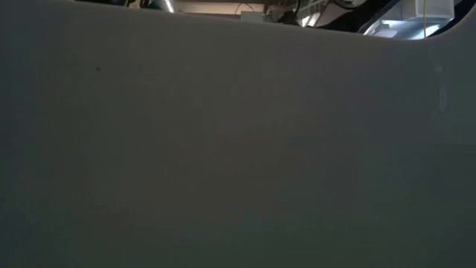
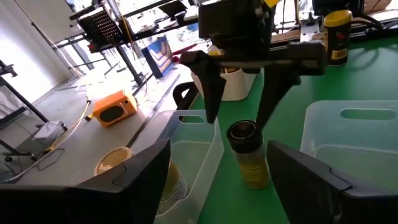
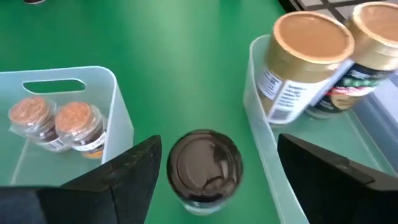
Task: Sort spices by type
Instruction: Put the black seasoning bottle into the bottom white bin, then put the yellow seasoning bottle into the top white bin
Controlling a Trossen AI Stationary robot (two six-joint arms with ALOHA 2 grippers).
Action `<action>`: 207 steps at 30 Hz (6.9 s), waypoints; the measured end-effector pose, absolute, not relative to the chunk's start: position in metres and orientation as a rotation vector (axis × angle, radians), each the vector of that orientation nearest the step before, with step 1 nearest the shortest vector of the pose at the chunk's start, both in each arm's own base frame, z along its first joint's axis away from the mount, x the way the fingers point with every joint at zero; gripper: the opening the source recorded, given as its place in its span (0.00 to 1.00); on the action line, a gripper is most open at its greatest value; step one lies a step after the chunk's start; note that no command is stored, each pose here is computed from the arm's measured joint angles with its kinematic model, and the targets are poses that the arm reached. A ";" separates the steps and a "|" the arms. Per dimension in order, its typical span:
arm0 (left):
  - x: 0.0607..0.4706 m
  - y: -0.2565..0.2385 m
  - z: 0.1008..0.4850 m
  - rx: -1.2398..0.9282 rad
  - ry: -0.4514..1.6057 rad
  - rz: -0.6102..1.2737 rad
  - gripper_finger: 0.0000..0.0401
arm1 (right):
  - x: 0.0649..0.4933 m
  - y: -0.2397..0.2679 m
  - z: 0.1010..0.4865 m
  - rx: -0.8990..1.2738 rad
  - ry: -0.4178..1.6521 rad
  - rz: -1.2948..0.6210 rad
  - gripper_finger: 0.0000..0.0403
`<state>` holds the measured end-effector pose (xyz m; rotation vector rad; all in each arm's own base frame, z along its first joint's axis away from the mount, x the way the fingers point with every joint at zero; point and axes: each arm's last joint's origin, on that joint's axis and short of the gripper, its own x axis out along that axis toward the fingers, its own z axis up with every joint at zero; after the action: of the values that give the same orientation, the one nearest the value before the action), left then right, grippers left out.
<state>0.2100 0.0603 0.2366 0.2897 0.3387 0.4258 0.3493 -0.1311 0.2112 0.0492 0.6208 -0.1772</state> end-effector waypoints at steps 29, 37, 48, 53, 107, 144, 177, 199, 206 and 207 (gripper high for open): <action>0.210 0.061 0.237 0.286 0.340 0.447 0.66 | 0.364 -0.123 0.178 0.020 0.690 -0.173 0.67; 0.210 0.061 0.237 0.286 0.340 0.447 0.66 | 0.357 -0.122 0.195 -0.006 0.690 -0.233 0.51; 0.210 0.061 0.237 0.286 0.341 0.447 0.66 | 0.289 -0.106 0.285 -0.104 0.711 -0.464 0.51; 0.210 0.061 0.237 0.286 0.341 0.447 0.66 | 0.263 -0.099 0.309 -0.096 0.679 -0.510 0.51; 0.215 0.023 0.229 -0.017 0.344 0.324 0.66 | 0.331 0.149 0.245 0.069 0.551 0.474 0.51; 0.215 -0.008 0.224 -0.069 0.388 0.196 0.66 | 0.316 0.134 0.260 0.055 0.593 0.252 0.68; 0.154 -0.055 0.278 -0.281 1.341 0.248 0.66 | 0.297 -0.086 0.304 -0.259 0.350 0.055 0.68; 0.124 -0.067 0.265 -0.221 1.618 0.245 0.66 | 0.301 -0.086 0.313 -0.242 0.229 0.052 0.68; 0.125 -0.067 0.265 -0.237 1.608 0.252 0.66 | 0.301 -0.086 0.313 -0.244 0.230 0.053 0.68; 0.125 -0.067 0.265 -0.225 1.609 0.240 0.66 | 0.301 -0.086 0.313 -0.244 0.229 0.053 0.68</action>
<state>0.1246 -0.0673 0.2648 -0.2248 1.6094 0.2397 0.3009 -0.0861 0.3127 -0.2440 0.2288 0.0525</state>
